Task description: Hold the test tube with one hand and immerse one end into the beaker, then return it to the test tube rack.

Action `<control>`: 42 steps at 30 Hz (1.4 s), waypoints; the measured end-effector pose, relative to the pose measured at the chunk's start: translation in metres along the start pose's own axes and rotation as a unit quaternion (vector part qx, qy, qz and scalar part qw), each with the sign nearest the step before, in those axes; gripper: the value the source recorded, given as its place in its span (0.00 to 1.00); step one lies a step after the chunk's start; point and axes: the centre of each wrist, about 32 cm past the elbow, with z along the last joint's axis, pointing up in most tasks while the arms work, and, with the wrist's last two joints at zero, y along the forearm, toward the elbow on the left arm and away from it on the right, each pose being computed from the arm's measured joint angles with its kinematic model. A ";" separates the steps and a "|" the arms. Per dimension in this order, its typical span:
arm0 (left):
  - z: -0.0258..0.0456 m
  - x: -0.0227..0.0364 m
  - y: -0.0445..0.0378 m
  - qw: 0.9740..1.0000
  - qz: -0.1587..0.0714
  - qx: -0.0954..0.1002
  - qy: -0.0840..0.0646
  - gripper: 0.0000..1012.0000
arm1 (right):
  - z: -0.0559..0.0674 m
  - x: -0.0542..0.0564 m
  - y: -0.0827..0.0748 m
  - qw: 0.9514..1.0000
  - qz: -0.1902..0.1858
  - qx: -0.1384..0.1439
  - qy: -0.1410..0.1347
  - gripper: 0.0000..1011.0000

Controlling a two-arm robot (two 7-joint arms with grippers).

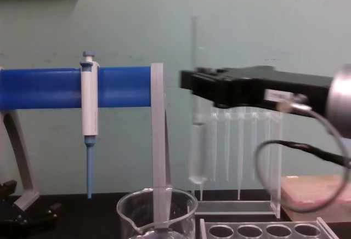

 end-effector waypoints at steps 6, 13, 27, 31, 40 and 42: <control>0.0000 0.0000 0.0000 1.000 0.000 0.000 0.000 0.99 | -0.007 -0.006 0.028 1.000 0.026 -0.004 0.009 0.23; 0.0000 0.0000 0.0000 1.000 0.000 0.000 0.000 0.99 | -0.029 -0.012 0.043 0.999 0.032 -0.006 0.020 0.22; 0.0000 0.0000 0.0000 1.000 0.000 0.000 0.000 0.99 | -0.086 -0.022 0.042 0.999 0.016 -0.018 0.029 0.22; 0.0000 0.0000 0.0000 1.000 0.000 0.000 0.000 0.99 | -0.101 -0.025 0.041 0.999 0.014 -0.019 0.032 0.22; 0.0000 0.0000 0.0000 1.000 0.000 0.000 0.000 0.99 | -0.115 -0.030 0.039 0.999 0.013 -0.025 0.041 0.23; 0.0000 0.0000 0.0000 1.000 0.000 0.000 0.000 0.99 | -0.115 -0.031 0.039 0.999 0.013 -0.025 0.041 0.22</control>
